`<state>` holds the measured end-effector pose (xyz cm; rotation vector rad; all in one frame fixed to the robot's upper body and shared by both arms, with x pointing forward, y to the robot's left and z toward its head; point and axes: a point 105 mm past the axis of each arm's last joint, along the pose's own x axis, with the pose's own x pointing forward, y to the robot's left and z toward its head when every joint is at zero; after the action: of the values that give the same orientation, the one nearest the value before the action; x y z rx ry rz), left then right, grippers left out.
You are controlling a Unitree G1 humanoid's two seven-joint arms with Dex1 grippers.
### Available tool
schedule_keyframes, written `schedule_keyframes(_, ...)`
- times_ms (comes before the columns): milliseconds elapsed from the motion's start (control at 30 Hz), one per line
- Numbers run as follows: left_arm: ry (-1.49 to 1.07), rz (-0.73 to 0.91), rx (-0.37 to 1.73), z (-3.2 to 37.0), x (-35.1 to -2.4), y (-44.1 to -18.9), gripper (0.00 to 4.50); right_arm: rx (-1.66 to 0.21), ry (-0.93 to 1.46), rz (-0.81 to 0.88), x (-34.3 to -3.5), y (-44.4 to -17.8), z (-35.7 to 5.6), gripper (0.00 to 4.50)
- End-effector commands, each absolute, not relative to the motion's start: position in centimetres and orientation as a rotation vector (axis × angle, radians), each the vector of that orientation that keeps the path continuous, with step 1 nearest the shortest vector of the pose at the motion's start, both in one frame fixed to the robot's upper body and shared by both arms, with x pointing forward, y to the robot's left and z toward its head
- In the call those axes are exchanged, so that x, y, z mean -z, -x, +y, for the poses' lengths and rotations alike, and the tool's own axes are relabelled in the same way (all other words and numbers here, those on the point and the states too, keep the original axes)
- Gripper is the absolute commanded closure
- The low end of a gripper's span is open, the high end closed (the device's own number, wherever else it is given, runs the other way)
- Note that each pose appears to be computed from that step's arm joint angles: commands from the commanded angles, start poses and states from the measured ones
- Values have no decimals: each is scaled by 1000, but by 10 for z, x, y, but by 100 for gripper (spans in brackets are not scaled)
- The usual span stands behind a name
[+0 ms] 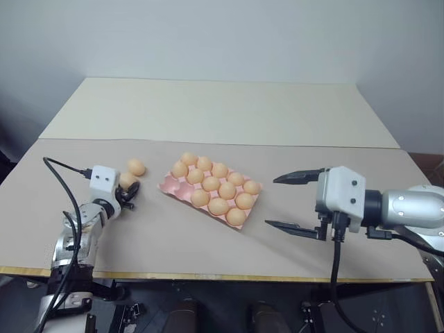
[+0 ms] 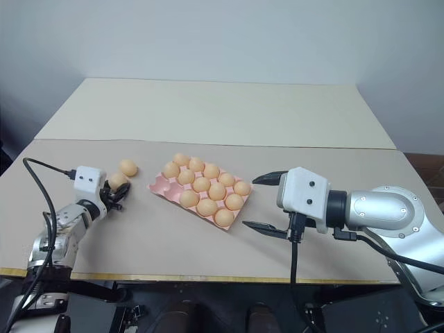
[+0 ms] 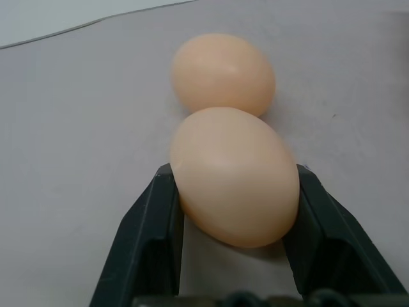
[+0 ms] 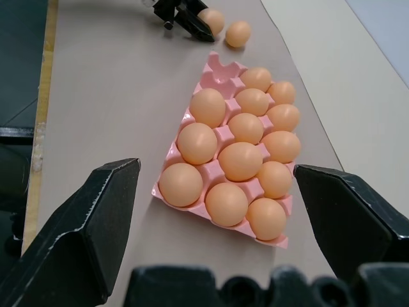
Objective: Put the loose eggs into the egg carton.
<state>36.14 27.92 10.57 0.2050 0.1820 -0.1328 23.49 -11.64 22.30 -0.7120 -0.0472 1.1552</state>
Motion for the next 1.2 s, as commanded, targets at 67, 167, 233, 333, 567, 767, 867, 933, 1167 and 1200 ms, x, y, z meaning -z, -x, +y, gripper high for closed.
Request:
schedule_keyframes(67,-279,106,192,277,-134,-342,268,-1126,750,-75,-230,-233,-119,0)
schedule_keyframes(167,-283,80,333,257,-148,-327,268,-1124,749,-73,-229,-232,-119,0)
schedule_keyframes(233,-296,53,408,245,-157,-322,268,-1123,749,-73,-229,-233,-119,0)
schedule_keyframes(333,-299,-13,496,227,-175,-321,268,-1123,749,-76,-230,-233,-119,0)
schedule_keyframes(567,-267,-74,704,181,-176,-326,268,-1112,746,-86,-231,-233,-117,0)
schedule_keyframes(767,-309,-47,816,156,-165,-342,268,-1115,731,-88,-229,-225,-111,0)
schedule_keyframes(867,-345,-24,853,157,-159,-343,268,-1093,727,-91,-229,-225,-111,0)
schedule_keyframes(933,-338,-20,867,158,-158,-342,268,-1086,721,-84,-229,-223,-112,0)
schedule_keyframes(1167,-302,-42,891,157,-157,-342,147,-1071,719,-79,-227,-223,-113,0)
schedule_keyframes(1200,-304,-46,890,156,-157,-343,116,-1071,720,-81,-227,-223,-113,0)
